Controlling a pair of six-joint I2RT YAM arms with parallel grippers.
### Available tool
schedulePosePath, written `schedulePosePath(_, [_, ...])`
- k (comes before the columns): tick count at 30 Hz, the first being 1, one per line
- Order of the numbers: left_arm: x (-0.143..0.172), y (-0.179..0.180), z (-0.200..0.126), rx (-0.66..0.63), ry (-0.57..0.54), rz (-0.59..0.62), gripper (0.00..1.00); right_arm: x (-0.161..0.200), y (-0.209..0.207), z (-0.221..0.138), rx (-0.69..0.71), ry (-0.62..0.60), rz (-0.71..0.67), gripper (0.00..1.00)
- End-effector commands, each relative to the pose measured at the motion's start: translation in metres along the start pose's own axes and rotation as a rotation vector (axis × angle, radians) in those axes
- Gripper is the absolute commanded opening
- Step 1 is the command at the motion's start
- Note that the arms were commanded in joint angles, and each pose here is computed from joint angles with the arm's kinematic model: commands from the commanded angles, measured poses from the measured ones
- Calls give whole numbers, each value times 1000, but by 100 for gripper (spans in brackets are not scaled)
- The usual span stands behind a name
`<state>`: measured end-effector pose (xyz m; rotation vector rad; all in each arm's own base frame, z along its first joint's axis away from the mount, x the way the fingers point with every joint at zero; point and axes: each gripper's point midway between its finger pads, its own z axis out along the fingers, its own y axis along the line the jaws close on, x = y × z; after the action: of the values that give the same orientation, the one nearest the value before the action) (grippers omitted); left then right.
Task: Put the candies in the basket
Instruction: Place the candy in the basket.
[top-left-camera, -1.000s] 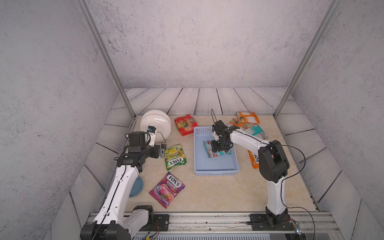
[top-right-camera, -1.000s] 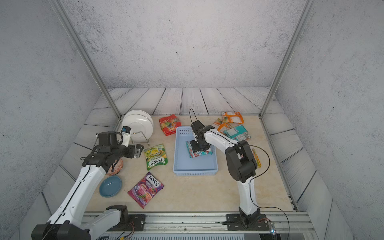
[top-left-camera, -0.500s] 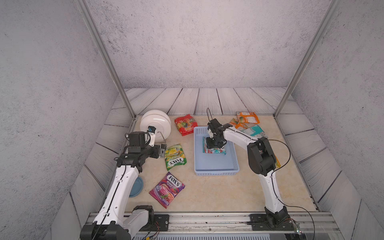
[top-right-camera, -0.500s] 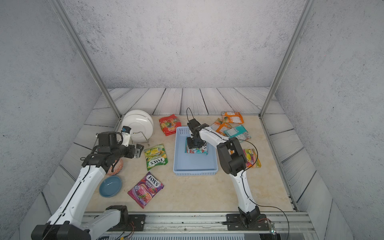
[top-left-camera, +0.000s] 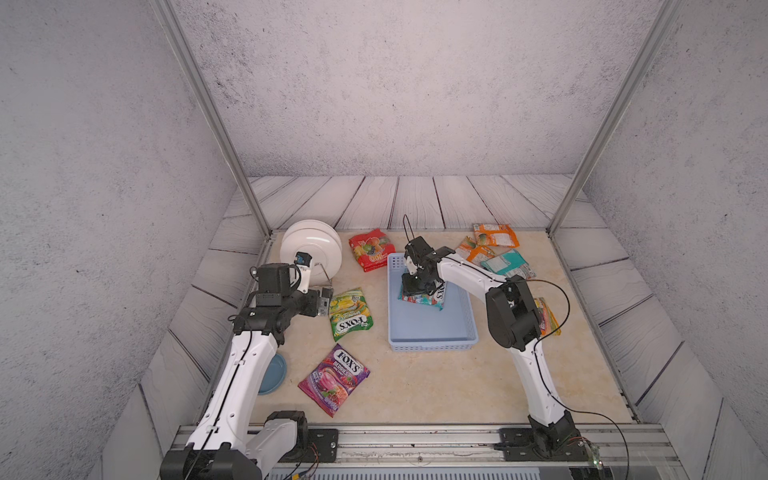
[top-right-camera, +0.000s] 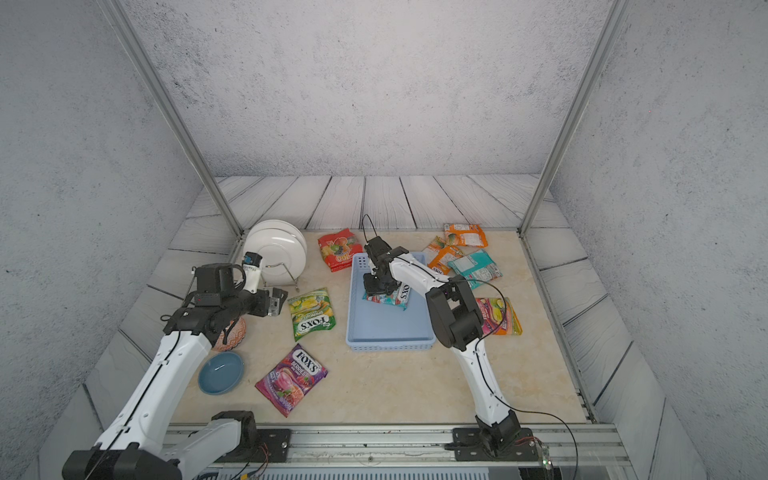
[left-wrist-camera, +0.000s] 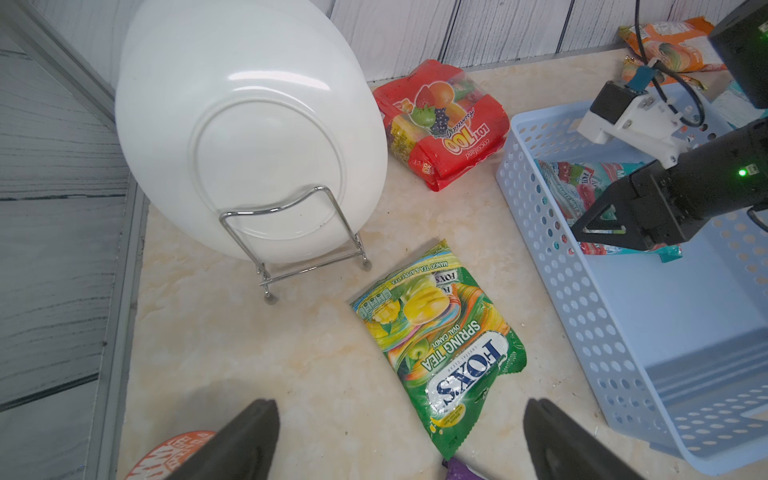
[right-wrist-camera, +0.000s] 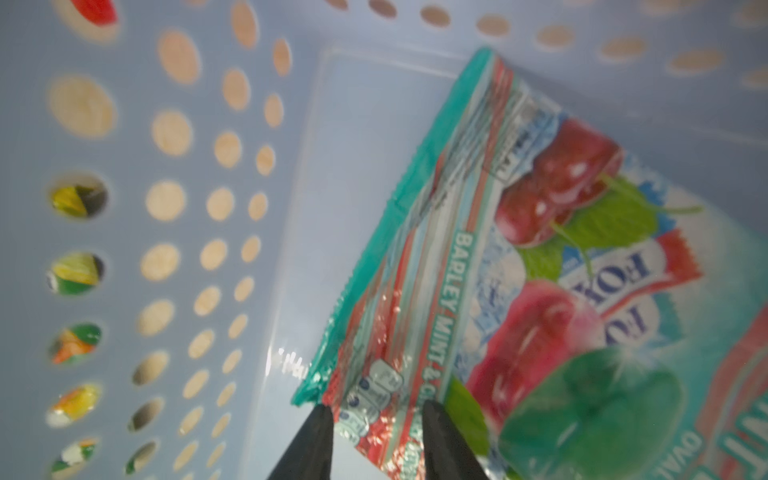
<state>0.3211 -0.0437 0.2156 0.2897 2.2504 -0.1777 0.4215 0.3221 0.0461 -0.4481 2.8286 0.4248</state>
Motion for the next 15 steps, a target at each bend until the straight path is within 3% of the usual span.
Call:
schedulePosePath(1, [-8,-3,-4,7,-25,10,98,9,-13,-54,97,-26,-23,43])
schedulePosePath(4, [-6,-3,-2,6,-30,15,99,12,-25,-60,142,-52,-13,50])
schedulePosePath(15, [-7,-5,-7,14,-28,13,98,35,-65,-37,230,65,61,63])
